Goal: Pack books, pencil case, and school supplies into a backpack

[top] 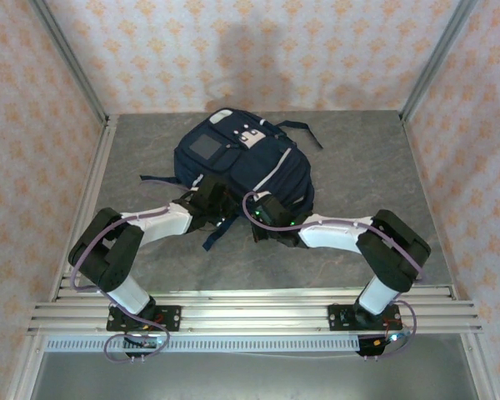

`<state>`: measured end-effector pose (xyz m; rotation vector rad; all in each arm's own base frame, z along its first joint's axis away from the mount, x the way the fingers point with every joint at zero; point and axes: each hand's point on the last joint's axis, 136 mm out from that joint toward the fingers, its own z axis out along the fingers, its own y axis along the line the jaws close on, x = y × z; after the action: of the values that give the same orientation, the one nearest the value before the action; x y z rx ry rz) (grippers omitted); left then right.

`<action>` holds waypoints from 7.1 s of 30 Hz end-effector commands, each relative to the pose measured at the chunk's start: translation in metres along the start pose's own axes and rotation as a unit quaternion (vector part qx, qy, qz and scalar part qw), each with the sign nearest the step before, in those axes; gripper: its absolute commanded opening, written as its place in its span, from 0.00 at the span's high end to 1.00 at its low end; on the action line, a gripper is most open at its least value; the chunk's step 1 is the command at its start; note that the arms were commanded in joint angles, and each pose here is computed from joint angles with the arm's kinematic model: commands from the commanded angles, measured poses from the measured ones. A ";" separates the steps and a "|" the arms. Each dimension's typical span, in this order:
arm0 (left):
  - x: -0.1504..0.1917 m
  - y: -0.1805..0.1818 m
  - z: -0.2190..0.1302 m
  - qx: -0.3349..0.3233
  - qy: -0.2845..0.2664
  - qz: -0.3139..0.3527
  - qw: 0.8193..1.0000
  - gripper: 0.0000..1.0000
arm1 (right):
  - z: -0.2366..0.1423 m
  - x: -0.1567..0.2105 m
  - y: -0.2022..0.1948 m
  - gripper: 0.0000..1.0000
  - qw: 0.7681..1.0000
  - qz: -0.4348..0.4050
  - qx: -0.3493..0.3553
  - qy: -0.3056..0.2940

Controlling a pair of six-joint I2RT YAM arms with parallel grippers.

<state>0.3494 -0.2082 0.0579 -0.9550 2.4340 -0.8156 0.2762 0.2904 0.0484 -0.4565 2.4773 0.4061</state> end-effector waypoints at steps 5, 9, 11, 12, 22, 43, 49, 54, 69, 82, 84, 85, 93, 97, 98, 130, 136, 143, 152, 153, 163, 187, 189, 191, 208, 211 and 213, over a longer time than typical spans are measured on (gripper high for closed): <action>-0.027 0.025 -0.008 -0.059 -0.040 0.014 0.997 1.00 | -0.019 0.029 -0.064 1.00 0.994 0.062 0.093 0.020; -0.031 0.028 -0.014 -0.070 -0.048 0.018 0.996 1.00 | -0.031 0.022 -0.071 1.00 0.995 0.066 0.079 -0.015; -0.033 0.027 -0.015 -0.071 -0.050 0.020 0.996 1.00 | -0.034 0.020 -0.064 1.00 0.997 0.045 0.053 -0.031; -0.034 0.027 -0.016 -0.071 -0.050 0.023 0.996 1.00 | -0.034 0.021 -0.060 1.00 0.998 0.033 0.039 -0.037; -0.053 0.023 -0.034 -0.089 -0.007 0.086 0.992 1.00 | -0.033 0.018 -0.009 1.00 0.993 -0.035 -0.096 -0.066; 0.003 0.015 -0.071 0.007 0.038 -0.038 0.999 0.46 | -0.030 0.010 0.073 1.00 0.970 -0.129 -0.205 -0.017; 0.008 0.002 -0.057 0.009 0.043 -0.030 0.999 0.48 | -0.033 0.012 0.075 1.00 0.969 -0.134 -0.208 -0.016; 0.015 0.007 -0.043 -0.005 0.053 -0.029 0.998 0.68 | -0.032 0.011 0.073 1.00 0.971 -0.131 -0.199 -0.018; -0.008 0.049 -0.052 -0.062 0.018 -0.028 0.998 0.94 | -0.034 0.022 0.007 1.00 0.992 -0.124 -0.037 0.007; -0.025 0.065 -0.062 -0.076 -0.001 -0.022 0.997 0.93 | -0.038 0.035 -0.029 1.00 0.993 -0.082 0.014 0.086; -0.031 0.065 -0.066 -0.074 -0.005 -0.019 0.997 0.93 | -0.036 0.038 -0.016 1.00 0.991 -0.086 -0.020 0.102; -0.033 0.066 -0.067 -0.077 -0.006 -0.016 0.997 0.93 | -0.034 0.040 -0.007 1.00 0.989 -0.089 -0.044 0.112; -0.054 0.062 -0.095 -0.084 -0.015 0.003 0.996 0.82 | -0.008 0.040 0.060 1.00 0.967 -0.097 -0.157 0.174; -0.044 0.065 -0.102 -0.068 -0.006 -0.010 0.998 0.67 | 0.009 0.035 0.077 1.00 0.962 -0.087 -0.173 0.193; -0.041 0.067 -0.102 -0.063 -0.004 -0.018 0.998 0.63 | 0.012 0.033 0.081 1.00 0.961 -0.083 -0.179 0.192; -0.036 0.111 -0.071 -0.184 -0.011 0.035 0.982 0.89 | -0.004 0.025 0.010 1.00 0.989 -0.038 -0.063 0.125; -0.052 0.125 -0.086 -0.192 -0.033 0.013 0.981 0.96 | -0.009 0.018 -0.025 1.00 0.995 -0.015 -0.017 0.101; -0.092 0.112 -0.144 -0.180 -0.152 -0.014 0.972 1.00 | -0.007 0.008 -0.023 1.00 0.997 -0.003 -0.033 0.075; -0.075 0.074 -0.138 -0.123 -0.080 -0.013 0.989 0.62 | 0.009 0.001 0.060 1.00 0.981 -0.042 -0.158 0.107; -0.070 0.072 -0.134 -0.115 -0.070 -0.020 0.991 0.58 | 0.011 -0.003 0.065 1.00 0.980 -0.035 -0.166 0.104; -0.024 0.049 -0.106 -0.102 -0.018 -0.050 0.993 0.38 | 0.024 -0.018 0.088 1.00 0.977 -0.015 -0.189 0.099; -0.023 0.120 -0.077 -0.230 -0.027 -0.071 0.970 0.65 | 0.021 -0.013 0.022 1.00 0.994 -0.008 -0.083 0.075; -0.024 0.132 -0.080 -0.241 -0.027 -0.071 0.967 0.65 | 0.019 -0.016 0.010 1.00 0.995 -0.002 -0.071 0.069; -0.025 0.142 -0.083 -0.251 -0.027 -0.071 0.965 0.65 | 0.017 -0.021 -0.001 1.00 0.996 -0.002 -0.059 0.062; -0.022 0.150 -0.070 -0.239 0.031 -0.038 0.970 0.63 | 0.021 -0.088 -0.093 1.00 0.993 0.108 0.019 -0.030; -0.010 0.126 -0.059 -0.224 0.065 0.021 0.972 0.60 | 0.012 -0.091 -0.103 1.00 0.989 0.133 0.042 -0.059; 0.003 0.104 -0.052 -0.211 0.086 0.072 0.971 0.55 | 0.001 -0.088 -0.120 1.00 0.981 0.157 0.067 -0.096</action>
<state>0.2834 -0.1088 0.0381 -1.0801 2.7007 -0.4027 0.3657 0.2481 0.0511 -0.2137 2.5209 0.5126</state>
